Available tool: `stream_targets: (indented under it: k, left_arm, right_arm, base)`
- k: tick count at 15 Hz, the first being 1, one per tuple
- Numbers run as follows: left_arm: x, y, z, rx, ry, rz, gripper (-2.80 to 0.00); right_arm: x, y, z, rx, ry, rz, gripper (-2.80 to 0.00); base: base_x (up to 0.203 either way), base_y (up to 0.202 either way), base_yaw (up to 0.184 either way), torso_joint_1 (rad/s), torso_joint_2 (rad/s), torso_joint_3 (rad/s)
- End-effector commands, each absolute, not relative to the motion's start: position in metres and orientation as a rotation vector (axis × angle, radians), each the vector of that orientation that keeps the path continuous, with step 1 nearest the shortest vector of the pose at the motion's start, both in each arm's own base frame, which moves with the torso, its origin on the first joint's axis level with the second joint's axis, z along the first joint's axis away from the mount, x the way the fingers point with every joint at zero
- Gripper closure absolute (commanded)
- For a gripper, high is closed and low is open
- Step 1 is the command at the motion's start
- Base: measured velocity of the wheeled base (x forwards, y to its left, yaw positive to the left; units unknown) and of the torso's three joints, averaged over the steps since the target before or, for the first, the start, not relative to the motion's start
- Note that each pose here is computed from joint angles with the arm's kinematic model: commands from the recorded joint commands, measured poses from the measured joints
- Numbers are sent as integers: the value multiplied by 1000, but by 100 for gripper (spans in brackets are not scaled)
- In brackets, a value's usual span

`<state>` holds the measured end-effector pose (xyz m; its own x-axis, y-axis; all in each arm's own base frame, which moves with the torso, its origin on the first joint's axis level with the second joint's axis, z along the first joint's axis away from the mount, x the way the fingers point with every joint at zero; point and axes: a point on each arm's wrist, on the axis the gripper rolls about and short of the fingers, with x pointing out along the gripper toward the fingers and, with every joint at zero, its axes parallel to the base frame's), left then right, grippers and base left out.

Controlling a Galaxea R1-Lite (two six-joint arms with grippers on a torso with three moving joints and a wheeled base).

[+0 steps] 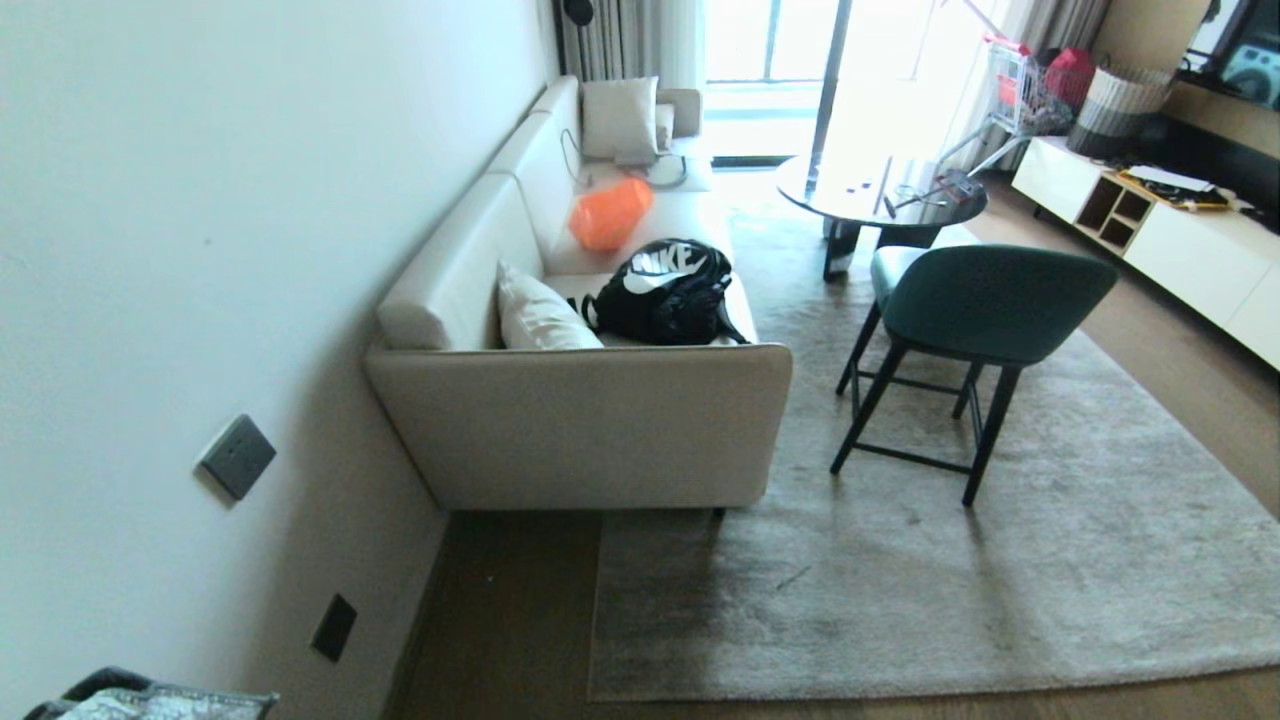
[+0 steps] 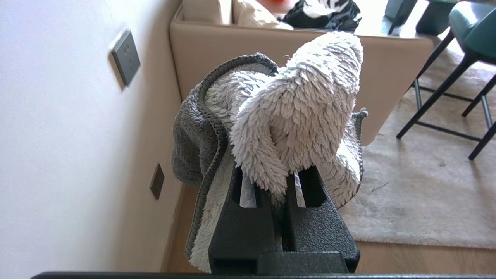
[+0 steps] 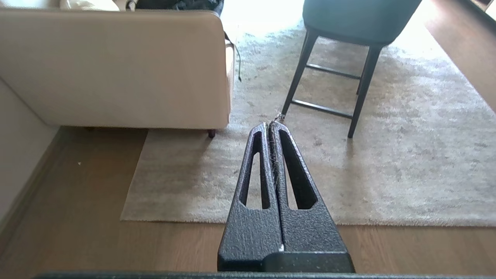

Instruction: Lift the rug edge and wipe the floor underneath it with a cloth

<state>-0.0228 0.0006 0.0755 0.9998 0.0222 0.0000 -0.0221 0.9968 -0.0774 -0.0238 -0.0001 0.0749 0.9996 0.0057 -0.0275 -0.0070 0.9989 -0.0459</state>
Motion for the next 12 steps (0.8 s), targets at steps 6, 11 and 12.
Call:
stream_targets:
  k: [6, 11, 12]
  left_arm:
    - [-23, 1, 75, -78, -1, 23, 0]
    - [-23, 1, 75, -80, -1, 23, 0]
    - [-23, 1, 75, -80, -1, 23, 0]
  right_arm:
    - [-24, 0, 75, -48, 29, 7, 0]
    - [-24, 0, 75, -44, 29, 7, 0]
    - [-24, 0, 75, -33, 29, 6, 0]
  base:
    - [0, 0, 0, 170, -401, -239]
    - [0, 0, 0, 141, -336, -198]
    - [0, 0, 0, 114, -300, -159]
